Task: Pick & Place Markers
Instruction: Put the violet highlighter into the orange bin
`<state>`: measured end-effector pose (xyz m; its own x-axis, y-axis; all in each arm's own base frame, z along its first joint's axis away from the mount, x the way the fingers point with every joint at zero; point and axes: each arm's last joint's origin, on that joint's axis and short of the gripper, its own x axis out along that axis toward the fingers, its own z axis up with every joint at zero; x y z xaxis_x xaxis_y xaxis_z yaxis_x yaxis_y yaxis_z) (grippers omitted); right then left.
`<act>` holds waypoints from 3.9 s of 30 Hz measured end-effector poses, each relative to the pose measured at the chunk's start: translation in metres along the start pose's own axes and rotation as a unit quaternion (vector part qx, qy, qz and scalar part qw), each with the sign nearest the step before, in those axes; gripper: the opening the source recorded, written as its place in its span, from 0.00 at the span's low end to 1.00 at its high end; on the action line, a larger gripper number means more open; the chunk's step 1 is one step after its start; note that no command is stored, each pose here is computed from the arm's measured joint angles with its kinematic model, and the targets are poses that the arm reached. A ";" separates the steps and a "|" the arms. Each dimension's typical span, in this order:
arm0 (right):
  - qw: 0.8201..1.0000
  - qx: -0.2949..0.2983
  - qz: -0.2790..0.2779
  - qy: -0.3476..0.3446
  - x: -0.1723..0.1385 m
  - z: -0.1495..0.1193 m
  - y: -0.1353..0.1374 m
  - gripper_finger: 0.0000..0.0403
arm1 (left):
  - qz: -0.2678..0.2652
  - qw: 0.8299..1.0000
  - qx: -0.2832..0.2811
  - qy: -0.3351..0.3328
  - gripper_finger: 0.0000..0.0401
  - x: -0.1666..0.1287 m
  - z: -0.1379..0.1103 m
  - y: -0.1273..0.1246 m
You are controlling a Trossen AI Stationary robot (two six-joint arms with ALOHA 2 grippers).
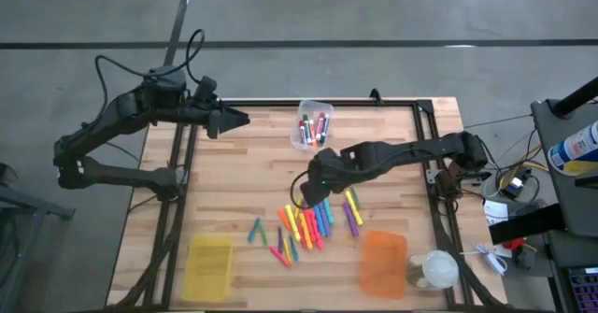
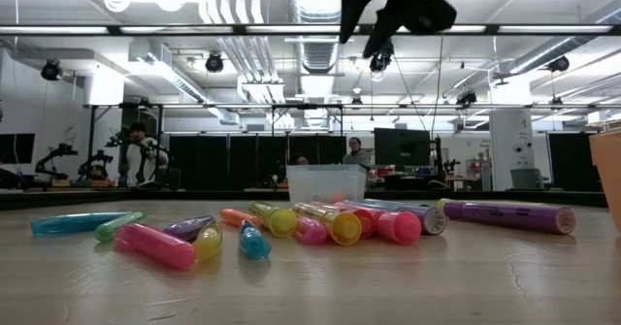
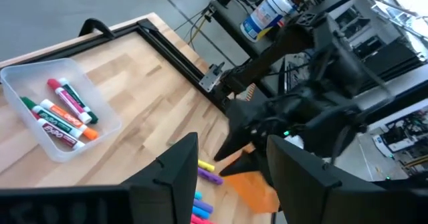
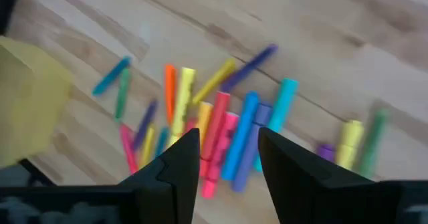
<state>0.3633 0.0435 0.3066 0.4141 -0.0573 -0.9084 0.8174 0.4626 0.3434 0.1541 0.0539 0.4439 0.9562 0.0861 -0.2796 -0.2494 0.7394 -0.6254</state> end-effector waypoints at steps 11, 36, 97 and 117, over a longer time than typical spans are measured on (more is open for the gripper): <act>0.998 0.041 -0.044 0.033 0.040 -0.014 -0.022 0.33 | -0.020 1.000 -0.005 -0.017 0.43 -0.019 -0.002 -0.006; 0.993 0.068 0.041 0.089 0.066 -0.029 -0.020 0.30 | -0.041 0.998 0.000 -0.045 0.43 -0.045 -0.006 -0.012; 0.977 0.102 -0.109 0.153 0.098 -0.049 -0.074 0.41 | -0.036 0.999 -0.014 -0.035 0.43 -0.045 -0.013 -0.007; 0.978 0.116 -0.085 0.150 0.118 -0.056 -0.088 0.33 | -0.041 0.998 -0.024 -0.040 0.43 -0.047 -0.013 -0.008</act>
<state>0.3179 0.0456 0.1560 0.1565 0.1614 -0.9744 0.9478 0.2531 0.1941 0.1094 0.0352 0.4528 0.9822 0.0812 -0.1692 -0.1759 0.7129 -0.6789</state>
